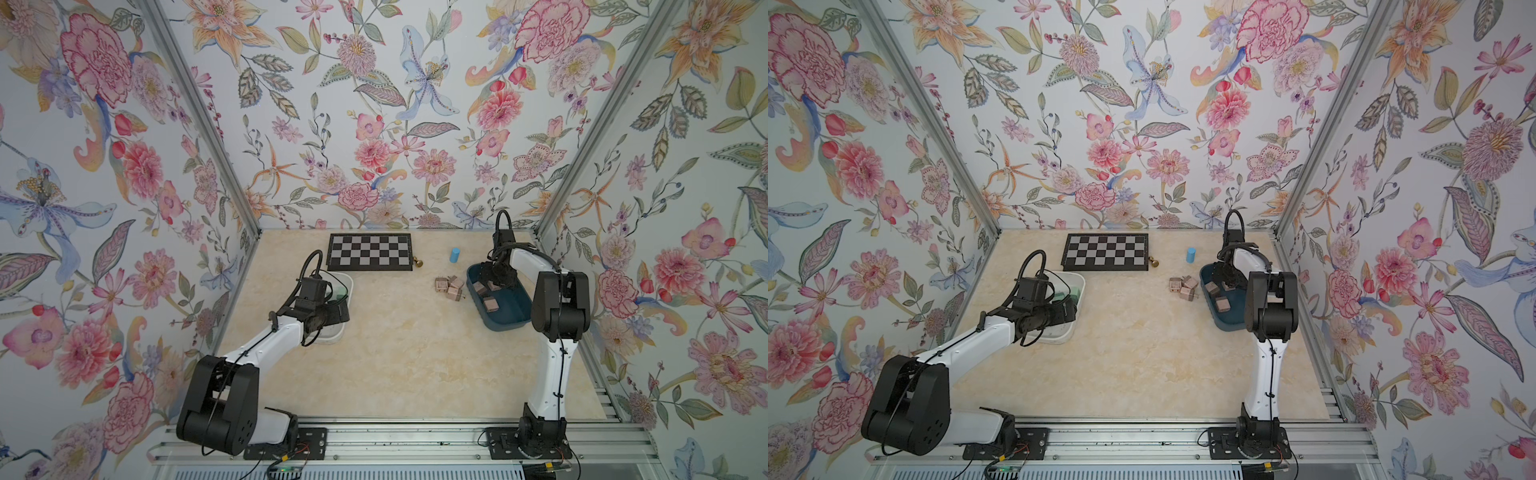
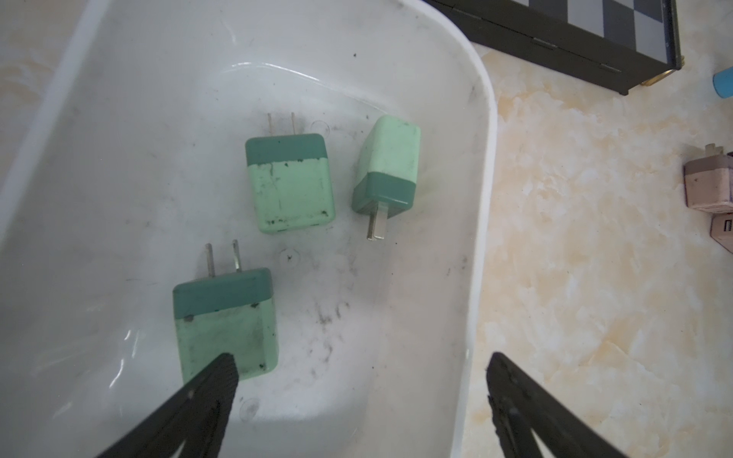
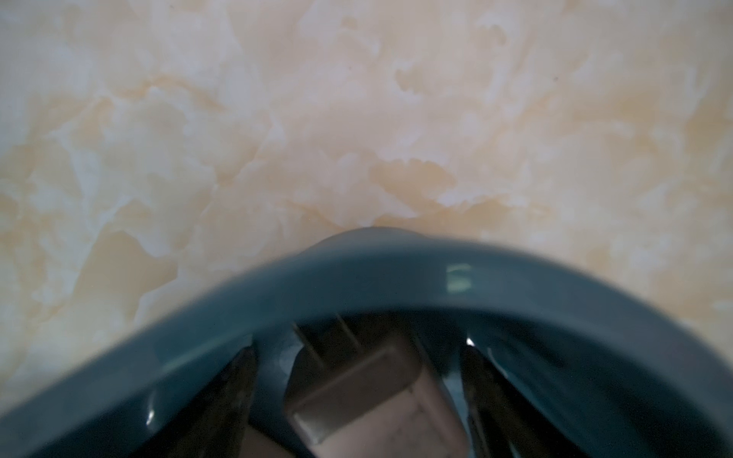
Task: Place the plugs by color into the storage box
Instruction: Place the plug in the storage box, then pick up the plug from the center of the board.
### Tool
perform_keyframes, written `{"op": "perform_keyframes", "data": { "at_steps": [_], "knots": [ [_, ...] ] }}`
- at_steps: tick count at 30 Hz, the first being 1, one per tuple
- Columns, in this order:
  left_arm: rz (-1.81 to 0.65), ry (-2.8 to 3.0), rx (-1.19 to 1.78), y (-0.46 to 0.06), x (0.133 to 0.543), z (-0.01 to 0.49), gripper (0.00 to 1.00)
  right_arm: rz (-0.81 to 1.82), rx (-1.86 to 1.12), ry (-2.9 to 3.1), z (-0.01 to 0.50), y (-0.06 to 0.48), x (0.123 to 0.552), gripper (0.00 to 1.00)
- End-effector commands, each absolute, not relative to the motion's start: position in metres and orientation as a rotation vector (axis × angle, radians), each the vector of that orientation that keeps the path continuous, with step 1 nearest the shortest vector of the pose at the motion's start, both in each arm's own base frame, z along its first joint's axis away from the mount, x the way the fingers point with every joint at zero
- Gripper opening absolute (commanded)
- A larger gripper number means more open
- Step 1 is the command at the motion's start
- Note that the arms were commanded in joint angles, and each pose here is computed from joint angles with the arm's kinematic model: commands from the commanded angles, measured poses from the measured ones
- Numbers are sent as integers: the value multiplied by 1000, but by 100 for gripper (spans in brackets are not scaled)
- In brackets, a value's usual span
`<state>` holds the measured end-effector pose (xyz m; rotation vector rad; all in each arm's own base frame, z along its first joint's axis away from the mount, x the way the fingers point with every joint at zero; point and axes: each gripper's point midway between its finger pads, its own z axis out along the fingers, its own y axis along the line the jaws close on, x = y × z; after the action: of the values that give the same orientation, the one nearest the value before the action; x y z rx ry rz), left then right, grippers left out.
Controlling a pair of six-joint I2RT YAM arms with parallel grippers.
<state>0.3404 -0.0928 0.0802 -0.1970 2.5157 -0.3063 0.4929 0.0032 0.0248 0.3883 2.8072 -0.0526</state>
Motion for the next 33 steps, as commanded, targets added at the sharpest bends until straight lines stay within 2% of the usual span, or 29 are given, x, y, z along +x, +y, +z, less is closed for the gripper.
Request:
{"op": "perform_keyframes", "data": {
  "at_steps": [1, 6, 12, 18, 28, 31, 33],
  "knots": [
    [-293, 2491, -205, -88, 343, 91, 100, -69, 302, 2803, 50, 17, 481, 86],
    [-299, 2482, -209, -88, 343, 94, 99, -57, 154, 2689, 110, 51, 478, 88],
    [-299, 2481, -209, -88, 342, 94, 99, 19, -103, 2641, 138, 111, 464, 90],
    [-313, 2481, -217, -88, 337, 91, 99, 50, -451, 2691, 102, 165, 445, 91],
    [-307, 2486, -225, -86, 331, 88, 99, 6, -601, 2739, 51, 175, 456, 92],
    [-309, 2487, -227, -86, 332, 88, 99, -9, -610, 2755, 41, 172, 458, 90],
    [-310, 2482, -226, -86, 332, 89, 99, -12, -612, 2769, 35, 169, 456, 81]
  ]
}}
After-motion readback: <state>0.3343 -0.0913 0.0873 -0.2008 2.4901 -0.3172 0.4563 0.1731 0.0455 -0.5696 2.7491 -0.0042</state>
